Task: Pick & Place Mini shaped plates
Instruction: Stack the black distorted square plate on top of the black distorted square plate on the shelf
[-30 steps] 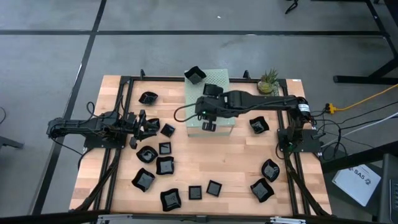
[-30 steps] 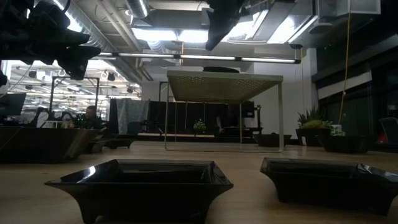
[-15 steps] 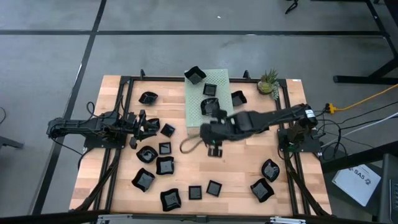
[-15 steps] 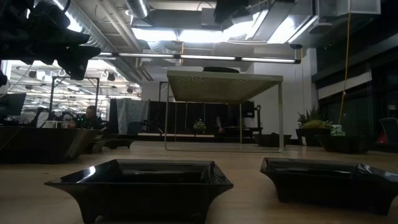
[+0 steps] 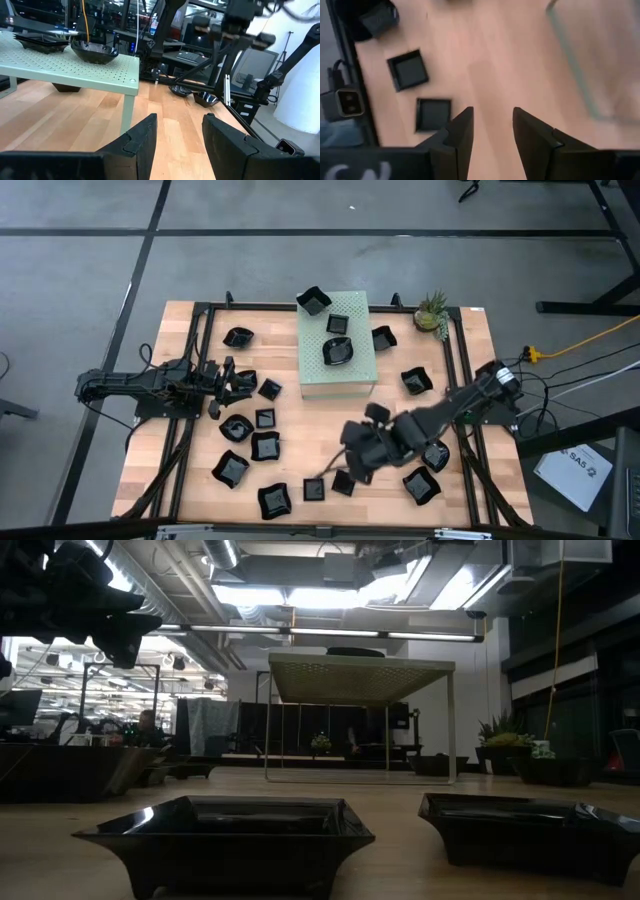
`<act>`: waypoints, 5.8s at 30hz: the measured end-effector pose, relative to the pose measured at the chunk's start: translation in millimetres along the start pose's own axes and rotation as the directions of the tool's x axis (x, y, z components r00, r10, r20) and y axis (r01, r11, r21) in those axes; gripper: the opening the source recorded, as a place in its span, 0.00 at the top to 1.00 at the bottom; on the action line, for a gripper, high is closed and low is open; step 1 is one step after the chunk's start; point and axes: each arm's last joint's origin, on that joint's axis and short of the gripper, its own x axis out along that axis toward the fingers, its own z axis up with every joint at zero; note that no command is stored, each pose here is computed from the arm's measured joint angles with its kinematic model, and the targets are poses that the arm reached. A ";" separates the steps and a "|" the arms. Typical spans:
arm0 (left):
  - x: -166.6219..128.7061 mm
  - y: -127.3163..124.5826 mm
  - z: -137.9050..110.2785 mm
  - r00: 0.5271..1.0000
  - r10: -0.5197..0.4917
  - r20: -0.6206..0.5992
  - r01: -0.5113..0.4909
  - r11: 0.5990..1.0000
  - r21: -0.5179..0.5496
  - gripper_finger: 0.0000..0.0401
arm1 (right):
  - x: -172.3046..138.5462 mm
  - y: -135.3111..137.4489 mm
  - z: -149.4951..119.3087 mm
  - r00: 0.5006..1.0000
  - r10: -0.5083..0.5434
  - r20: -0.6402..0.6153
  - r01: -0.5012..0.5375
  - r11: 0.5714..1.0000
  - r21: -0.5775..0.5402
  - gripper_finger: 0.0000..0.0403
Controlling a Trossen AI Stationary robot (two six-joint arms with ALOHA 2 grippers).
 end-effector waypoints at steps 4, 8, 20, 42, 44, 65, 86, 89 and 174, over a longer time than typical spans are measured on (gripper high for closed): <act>0.0 0.0 -0.1 1.000 0.000 0.000 0.000 1.000 0.000 0.62 | 7.5 11.9 -20.8 0.997 0.032 -0.073 -0.026 0.997 0.079 0.66; 0.0 0.0 0.0 1.000 0.000 0.000 0.000 1.000 0.000 0.62 | 14.9 19.3 -38.9 0.987 0.054 -0.152 -0.033 0.990 0.137 0.66; 0.0 0.0 0.0 1.000 0.000 0.000 0.000 1.000 0.000 0.62 | 21.7 30.9 -72.7 0.968 0.043 -0.246 0.005 0.981 0.194 0.66; 0.0 0.0 -0.1 1.000 0.000 0.000 0.000 1.000 0.000 0.62 | 46.0 33.7 -136.2 0.903 -0.030 -0.429 0.158 0.951 0.266 0.66; 0.0 0.0 -0.1 1.000 0.000 0.000 0.000 1.000 0.000 0.62 | 45.8 34.3 -139.1 0.901 -0.032 -0.432 0.159 0.953 0.259 0.66; 0.0 0.0 0.0 1.000 0.000 0.000 0.000 1.000 0.000 0.62 | 53.5 45.4 -152.9 0.884 0.084 -0.460 0.103 0.925 0.367 0.66; 0.0 0.0 -0.1 1.000 0.000 0.000 0.000 1.000 0.000 0.62 | 74.6 58.9 -184.1 0.870 -0.015 -0.492 0.211 0.915 0.344 0.66; 0.0 0.0 0.0 1.000 0.000 0.000 0.000 1.000 0.000 0.62 | 76.3 59.5 -185.5 0.873 -0.025 -0.488 0.216 0.916 0.339 0.66; 0.0 0.0 -0.1 1.000 0.000 0.000 0.000 1.000 0.000 0.62 | 18.8 -65.8 106.1 0.902 -0.279 0.330 0.430 0.643 -0.634 0.99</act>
